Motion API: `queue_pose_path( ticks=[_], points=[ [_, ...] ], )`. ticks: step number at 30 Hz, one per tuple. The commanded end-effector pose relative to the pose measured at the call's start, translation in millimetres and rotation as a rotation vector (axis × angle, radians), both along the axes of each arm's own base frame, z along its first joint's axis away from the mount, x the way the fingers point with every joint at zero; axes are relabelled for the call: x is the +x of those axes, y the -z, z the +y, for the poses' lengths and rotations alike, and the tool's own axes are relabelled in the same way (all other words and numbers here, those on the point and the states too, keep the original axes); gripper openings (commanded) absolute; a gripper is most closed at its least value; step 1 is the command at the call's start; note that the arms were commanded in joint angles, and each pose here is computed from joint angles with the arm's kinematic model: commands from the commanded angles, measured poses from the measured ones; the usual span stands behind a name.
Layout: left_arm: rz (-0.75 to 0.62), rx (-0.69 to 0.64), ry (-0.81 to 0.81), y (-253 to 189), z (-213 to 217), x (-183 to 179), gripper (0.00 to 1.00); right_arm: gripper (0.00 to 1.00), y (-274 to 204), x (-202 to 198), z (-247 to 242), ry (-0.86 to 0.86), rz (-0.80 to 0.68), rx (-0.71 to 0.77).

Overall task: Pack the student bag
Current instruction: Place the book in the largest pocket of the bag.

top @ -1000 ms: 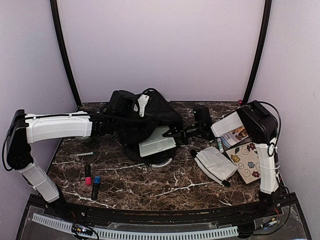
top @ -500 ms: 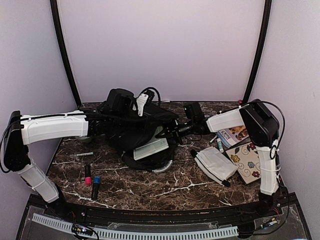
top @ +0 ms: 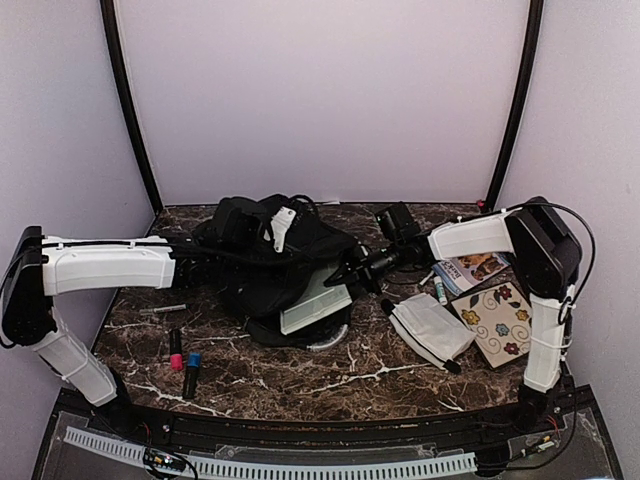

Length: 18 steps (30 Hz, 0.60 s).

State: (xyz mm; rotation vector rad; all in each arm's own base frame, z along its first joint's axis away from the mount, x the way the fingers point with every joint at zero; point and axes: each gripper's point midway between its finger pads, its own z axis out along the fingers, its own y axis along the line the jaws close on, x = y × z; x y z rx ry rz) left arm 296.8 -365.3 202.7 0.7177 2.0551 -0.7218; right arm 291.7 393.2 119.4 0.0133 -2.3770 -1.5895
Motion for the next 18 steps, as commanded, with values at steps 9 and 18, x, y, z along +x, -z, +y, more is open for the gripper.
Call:
queue_pose_path(
  ticks=[9,18],
  points=[
    [-0.008,-0.075,-0.017,1.3,6.2,-7.6,0.00,0.00,-25.6,-31.6,-21.5,-0.017,0.062,-0.013],
    [-0.023,-0.105,-0.011,-13.0,3.3,-6.9,0.00,0.00,2.6,-23.3,-14.7,-0.019,0.082,-0.028]
  ],
)
